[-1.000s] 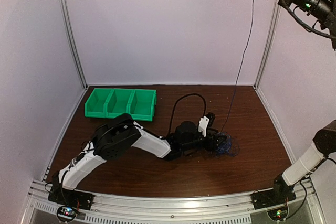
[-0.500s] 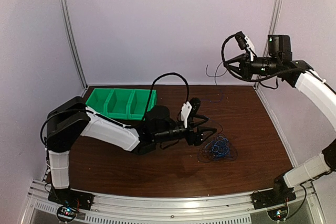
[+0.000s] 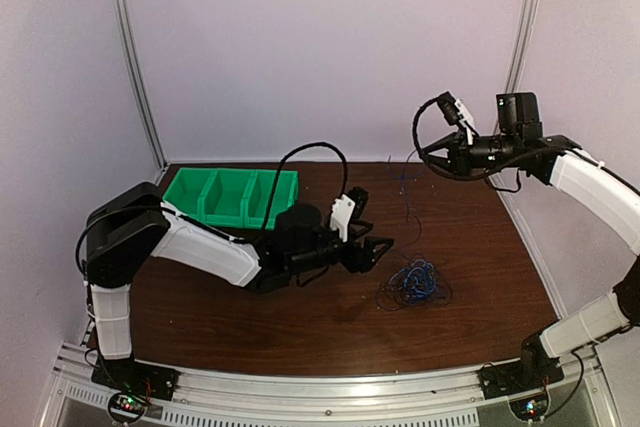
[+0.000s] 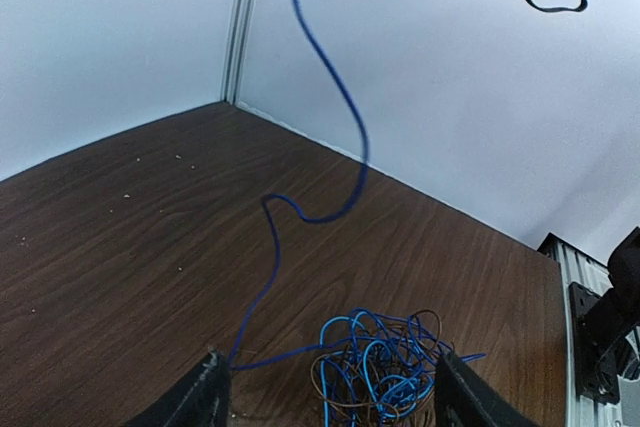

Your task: Untangle the cables

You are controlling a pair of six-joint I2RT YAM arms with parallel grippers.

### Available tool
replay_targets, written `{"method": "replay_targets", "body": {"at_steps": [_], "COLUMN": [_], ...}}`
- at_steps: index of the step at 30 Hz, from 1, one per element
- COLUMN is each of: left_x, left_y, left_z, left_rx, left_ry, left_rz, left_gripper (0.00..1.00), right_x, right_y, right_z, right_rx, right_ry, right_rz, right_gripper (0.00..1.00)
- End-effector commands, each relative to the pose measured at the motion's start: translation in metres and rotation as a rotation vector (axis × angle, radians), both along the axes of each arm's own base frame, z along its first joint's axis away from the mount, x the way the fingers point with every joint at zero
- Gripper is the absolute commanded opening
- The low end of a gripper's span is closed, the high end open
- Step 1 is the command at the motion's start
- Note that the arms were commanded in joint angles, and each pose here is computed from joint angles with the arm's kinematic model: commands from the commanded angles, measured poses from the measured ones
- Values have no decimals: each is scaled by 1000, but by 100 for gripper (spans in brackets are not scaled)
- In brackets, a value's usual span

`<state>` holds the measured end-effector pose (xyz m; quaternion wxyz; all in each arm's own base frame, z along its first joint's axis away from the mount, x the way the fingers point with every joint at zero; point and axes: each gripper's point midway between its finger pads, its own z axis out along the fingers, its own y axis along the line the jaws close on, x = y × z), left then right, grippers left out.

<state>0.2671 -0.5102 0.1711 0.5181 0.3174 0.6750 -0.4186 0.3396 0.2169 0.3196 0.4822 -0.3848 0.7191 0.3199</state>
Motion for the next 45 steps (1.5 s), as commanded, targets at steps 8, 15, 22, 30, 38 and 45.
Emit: {"method": "replay_targets", "body": {"at_steps": [8, 15, 22, 30, 38, 45], "left_x": [33, 33, 45, 59, 56, 55], "left_y": [-30, -44, -50, -62, -61, -40], "left_z": [-15, -1, 8, 20, 22, 13], "left_rx": [29, -65, -119, -135, -125, -96], "left_ry": [-29, -119, -172, -210, -203, -164], "left_rz": [-98, -164, -118, -82, -101, -86], "left_gripper": [70, 70, 66, 56, 6, 0], "right_x": [-9, -26, -48, -63, -64, -53], "right_y": [15, 26, 33, 33, 27, 24], "right_z": [24, 66, 122, 145, 133, 126], "right_rx": [55, 78, 141, 192, 156, 147], "right_ry": [-17, -68, -133, -137, -156, -158], "right_rz": [75, 126, 181, 218, 178, 138], "right_gripper": [0, 0, 0, 0, 0, 0]}}
